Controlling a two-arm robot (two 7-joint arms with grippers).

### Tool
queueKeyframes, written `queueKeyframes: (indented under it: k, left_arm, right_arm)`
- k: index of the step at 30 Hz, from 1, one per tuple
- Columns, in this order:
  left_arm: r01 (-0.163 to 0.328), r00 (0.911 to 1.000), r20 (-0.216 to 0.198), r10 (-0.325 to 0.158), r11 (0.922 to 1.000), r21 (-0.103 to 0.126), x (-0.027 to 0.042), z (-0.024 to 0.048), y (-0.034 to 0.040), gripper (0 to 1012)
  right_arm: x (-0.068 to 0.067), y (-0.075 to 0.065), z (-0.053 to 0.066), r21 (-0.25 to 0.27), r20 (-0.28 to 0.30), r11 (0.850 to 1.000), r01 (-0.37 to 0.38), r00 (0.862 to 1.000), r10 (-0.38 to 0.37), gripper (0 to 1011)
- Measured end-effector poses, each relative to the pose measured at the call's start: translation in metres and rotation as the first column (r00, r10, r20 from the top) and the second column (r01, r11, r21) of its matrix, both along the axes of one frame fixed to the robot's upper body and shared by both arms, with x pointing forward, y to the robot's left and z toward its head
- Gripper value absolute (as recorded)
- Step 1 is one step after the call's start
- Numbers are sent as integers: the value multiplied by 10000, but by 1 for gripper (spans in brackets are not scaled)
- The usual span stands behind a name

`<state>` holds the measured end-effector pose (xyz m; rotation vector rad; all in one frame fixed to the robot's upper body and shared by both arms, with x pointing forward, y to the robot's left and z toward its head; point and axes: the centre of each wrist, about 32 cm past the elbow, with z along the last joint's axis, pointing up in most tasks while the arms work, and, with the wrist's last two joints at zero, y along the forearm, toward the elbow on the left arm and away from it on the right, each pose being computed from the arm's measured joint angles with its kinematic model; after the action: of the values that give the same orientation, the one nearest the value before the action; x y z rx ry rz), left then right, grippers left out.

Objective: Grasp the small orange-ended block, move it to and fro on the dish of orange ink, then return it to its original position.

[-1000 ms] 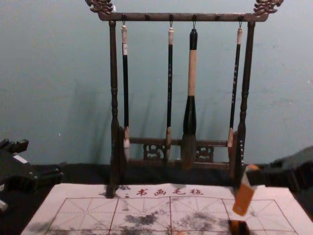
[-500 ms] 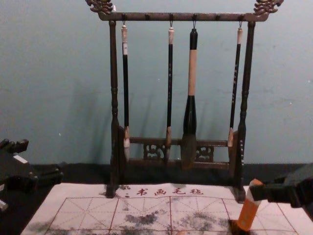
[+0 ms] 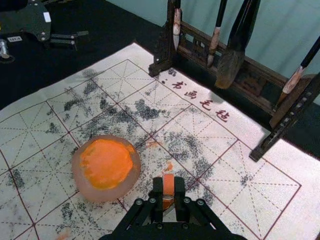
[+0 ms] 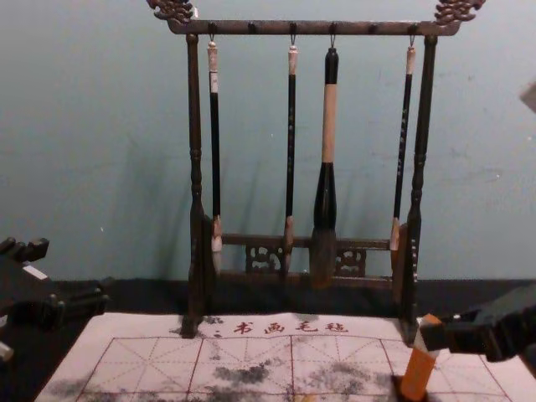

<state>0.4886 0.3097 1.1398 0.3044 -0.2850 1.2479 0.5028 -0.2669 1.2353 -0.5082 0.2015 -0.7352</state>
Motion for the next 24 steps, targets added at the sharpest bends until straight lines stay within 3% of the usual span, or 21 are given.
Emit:
queueKeyframes:
  k: [24]
  left_arm:
    - [0, 10000, -1, 0, 10000, 1, 0, 0, 0, 1001]
  right_arm:
    - [68, 68, -169, -231, -343, 9997, -1, 9994, -7, 104]
